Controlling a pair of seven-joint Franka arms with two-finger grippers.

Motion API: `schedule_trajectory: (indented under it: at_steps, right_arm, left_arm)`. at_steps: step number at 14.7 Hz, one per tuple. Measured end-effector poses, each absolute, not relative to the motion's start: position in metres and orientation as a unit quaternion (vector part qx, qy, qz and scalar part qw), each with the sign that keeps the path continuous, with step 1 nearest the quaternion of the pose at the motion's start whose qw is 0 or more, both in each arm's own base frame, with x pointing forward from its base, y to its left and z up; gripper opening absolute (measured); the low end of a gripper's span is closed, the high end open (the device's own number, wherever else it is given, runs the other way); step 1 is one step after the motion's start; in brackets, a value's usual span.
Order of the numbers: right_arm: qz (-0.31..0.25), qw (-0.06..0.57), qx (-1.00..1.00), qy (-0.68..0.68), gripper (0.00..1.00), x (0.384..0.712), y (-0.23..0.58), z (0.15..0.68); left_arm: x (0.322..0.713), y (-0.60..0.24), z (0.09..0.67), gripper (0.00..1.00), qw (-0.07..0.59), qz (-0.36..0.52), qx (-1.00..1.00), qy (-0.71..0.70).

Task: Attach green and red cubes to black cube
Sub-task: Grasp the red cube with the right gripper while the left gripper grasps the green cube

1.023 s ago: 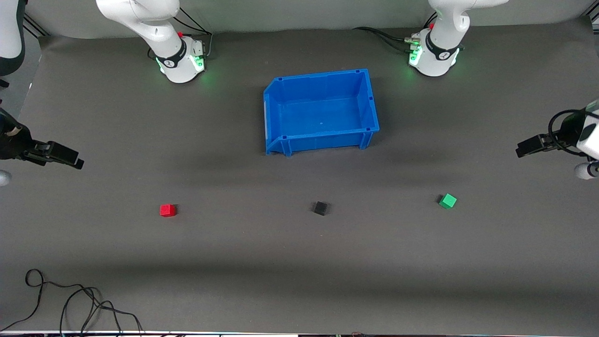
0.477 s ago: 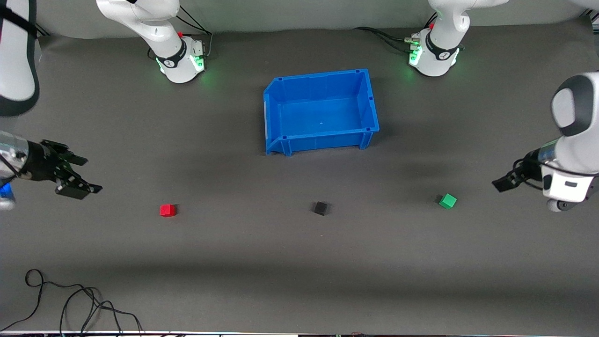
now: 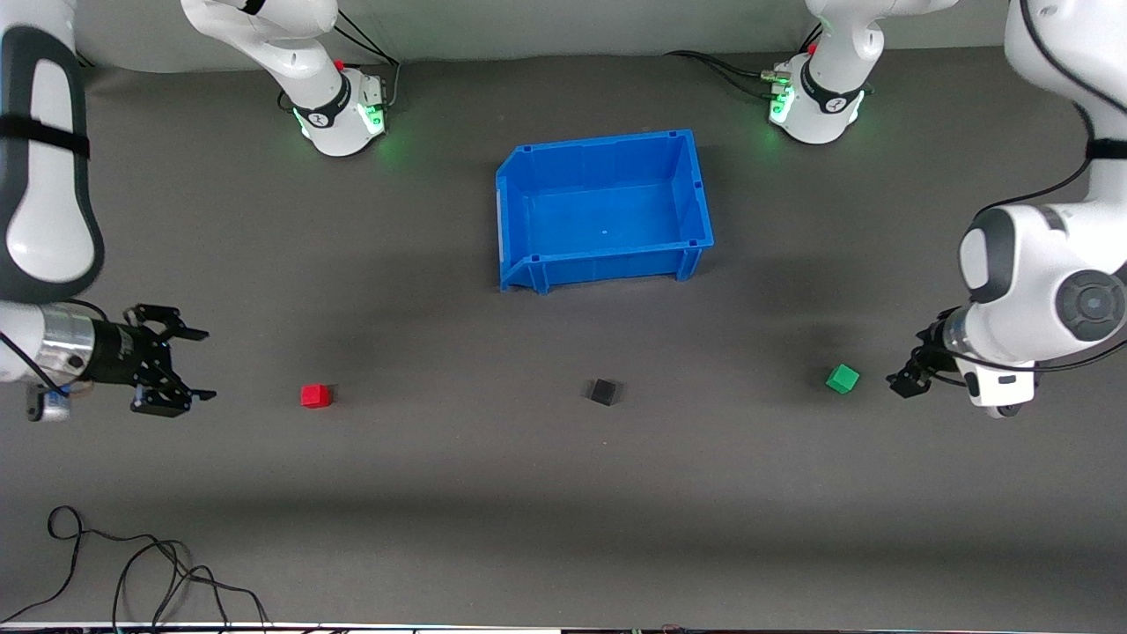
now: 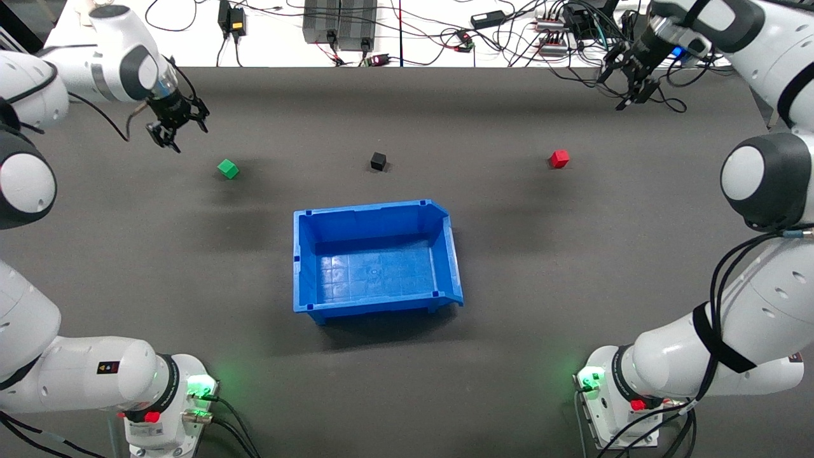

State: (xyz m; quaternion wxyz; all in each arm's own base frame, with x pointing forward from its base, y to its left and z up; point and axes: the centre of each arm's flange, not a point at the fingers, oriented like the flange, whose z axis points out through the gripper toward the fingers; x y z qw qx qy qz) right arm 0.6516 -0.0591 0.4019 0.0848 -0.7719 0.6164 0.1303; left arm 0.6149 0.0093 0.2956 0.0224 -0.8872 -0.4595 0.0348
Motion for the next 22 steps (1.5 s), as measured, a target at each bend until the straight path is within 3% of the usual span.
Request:
schedule_trajectory:
  at_steps: [4,10,14,15,16,18,19,21,22]
  right_arm:
    - [0.123,0.118,-0.729,0.663,1.00,0.646,-0.068,0.315]
    - [0.149,0.135,-0.710,0.675,1.00,0.638,-0.062,0.226]
    - [0.160,0.137,-0.708,0.674,1.00,0.633,-0.061,0.187]
    - [0.163,0.137,-0.707,0.674,1.00,0.632,-0.061,0.182]
    - [0.164,0.136,-0.707,0.674,1.00,0.632,-0.060,0.179]
    - [0.166,0.136,-0.709,0.672,1.00,0.632,-0.055,0.178]
    - [0.167,0.136,-0.710,0.671,0.97,0.632,-0.053,0.178]
    - [0.168,0.136,-0.711,0.669,0.78,0.632,-0.050,0.177]
    - [0.168,0.135,-0.711,0.669,0.78,0.632,-0.050,0.177]
  left_arm:
    - [0.621,0.003,0.241,0.85,0.017,0.028,-0.867,-0.498]
    - [0.620,-0.009,0.185,0.85,0.015,0.030,-0.855,-0.517]
    - [0.619,-0.022,0.179,0.85,0.018,0.034,-0.861,-0.508]
    - [0.619,-0.027,0.179,0.81,0.018,0.034,-0.863,-0.504]
    - [0.619,-0.030,0.179,0.71,0.018,0.034,-0.864,-0.501]
    - [0.619,-0.029,0.179,0.66,0.018,0.034,-0.870,-0.492]
    - [0.618,-0.026,0.179,0.64,0.019,0.035,-0.873,-0.486]
    - [0.617,-0.019,0.178,0.64,0.024,0.040,-0.876,-0.479]
    - [0.617,-0.017,0.178,0.64,0.024,0.040,-0.877,-0.479]
